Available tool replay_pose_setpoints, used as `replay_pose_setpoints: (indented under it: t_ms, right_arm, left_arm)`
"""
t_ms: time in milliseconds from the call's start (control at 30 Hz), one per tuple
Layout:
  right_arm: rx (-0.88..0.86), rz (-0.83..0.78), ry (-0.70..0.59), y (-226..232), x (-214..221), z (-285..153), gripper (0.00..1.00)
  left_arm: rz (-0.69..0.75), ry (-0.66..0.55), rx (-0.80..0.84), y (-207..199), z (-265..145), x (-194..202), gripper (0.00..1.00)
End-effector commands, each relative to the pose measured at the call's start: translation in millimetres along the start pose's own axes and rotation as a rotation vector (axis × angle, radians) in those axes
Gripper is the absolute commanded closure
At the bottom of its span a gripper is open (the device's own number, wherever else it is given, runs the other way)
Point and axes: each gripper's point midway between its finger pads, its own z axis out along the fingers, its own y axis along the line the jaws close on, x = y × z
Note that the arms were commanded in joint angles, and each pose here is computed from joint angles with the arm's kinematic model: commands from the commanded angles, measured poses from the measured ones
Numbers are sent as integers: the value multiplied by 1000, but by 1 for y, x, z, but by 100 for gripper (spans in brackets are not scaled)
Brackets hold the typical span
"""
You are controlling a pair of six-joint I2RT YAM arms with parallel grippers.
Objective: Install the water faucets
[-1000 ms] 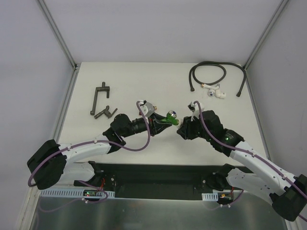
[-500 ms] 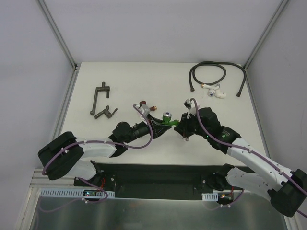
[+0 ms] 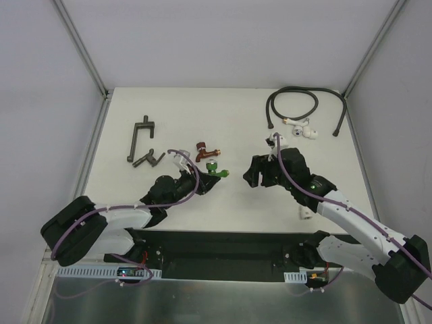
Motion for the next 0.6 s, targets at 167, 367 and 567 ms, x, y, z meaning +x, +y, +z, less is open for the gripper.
replay_pose_setpoints:
  t_ms: [167, 367, 567]
  right_arm:
    - [421, 236, 13, -101, 22, -47, 4]
    - [733, 371, 77, -158, 47, -88, 4]
    - [780, 659, 219, -181, 93, -91, 1]
  left_arm:
    - [9, -71, -177, 9, -28, -39, 100]
    - [2, -47, -243, 13, -49, -52, 100]
    - [-57, 0, -192, 10, -59, -44, 100]
